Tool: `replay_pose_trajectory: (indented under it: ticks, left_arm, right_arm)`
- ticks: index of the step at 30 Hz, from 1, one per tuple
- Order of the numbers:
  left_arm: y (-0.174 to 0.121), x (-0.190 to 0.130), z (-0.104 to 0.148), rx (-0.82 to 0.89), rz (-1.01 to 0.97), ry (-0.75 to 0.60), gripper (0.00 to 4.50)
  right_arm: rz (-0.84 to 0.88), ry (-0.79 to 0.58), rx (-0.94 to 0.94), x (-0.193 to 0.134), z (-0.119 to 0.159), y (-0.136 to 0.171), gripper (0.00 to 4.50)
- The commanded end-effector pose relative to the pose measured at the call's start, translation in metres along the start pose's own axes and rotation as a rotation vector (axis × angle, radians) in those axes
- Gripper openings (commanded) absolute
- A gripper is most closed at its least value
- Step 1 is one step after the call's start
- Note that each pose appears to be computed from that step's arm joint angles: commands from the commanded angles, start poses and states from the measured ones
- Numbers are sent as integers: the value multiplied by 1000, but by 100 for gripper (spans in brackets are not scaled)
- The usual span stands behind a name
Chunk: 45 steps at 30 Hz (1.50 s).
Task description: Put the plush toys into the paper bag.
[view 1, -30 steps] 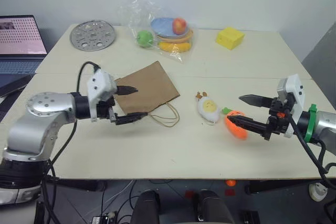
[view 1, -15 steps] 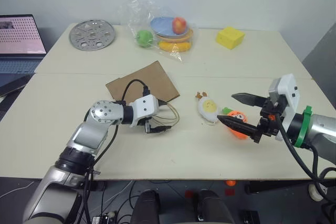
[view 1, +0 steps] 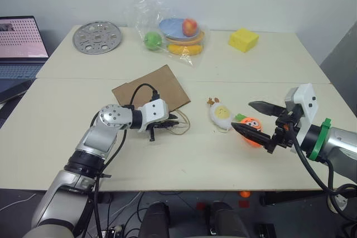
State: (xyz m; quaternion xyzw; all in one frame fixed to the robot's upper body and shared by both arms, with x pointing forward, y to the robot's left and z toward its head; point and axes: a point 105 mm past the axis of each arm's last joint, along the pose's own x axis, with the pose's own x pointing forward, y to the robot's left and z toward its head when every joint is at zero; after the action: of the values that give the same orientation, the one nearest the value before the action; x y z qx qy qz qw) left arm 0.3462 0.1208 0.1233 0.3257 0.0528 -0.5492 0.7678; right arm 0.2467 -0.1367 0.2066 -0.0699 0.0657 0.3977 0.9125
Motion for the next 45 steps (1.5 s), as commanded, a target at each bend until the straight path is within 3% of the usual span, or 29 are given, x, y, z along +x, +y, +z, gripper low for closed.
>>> replay_pose_trajectory:
  ticks: [1,7,9,14,20,21,27,36,45]
  left_arm:
    - [19,-12,21,-3,50,-81,3]
    - [56,-44,65,-179,132,-283,3]
    - [61,-57,85,-229,105,-360,0]
    - [60,-69,108,-247,39,-422,0]
    - [54,-66,112,-238,14,-427,0]
    - [52,-66,111,-237,14,-426,0]
    - [51,-67,112,-236,33,-432,0]
    - [63,-83,114,-204,167,-440,0]
    - [112,-139,155,-157,525,-670,0]
  right_arm:
    - [-23,-29,-41,1,5,-1,450]
    - [-56,-68,-31,21,-1,-9,450]
    - [-49,-90,-22,37,-3,-11,414]
    - [12,-137,-31,78,0,-6,244]
    - [34,-162,-6,138,2,-4,20]
    - [40,-154,-6,149,0,-2,4]
    - [94,-143,12,186,-7,13,4]
    - [131,81,10,233,-75,47,4]
    - [21,114,-22,249,-83,47,4]
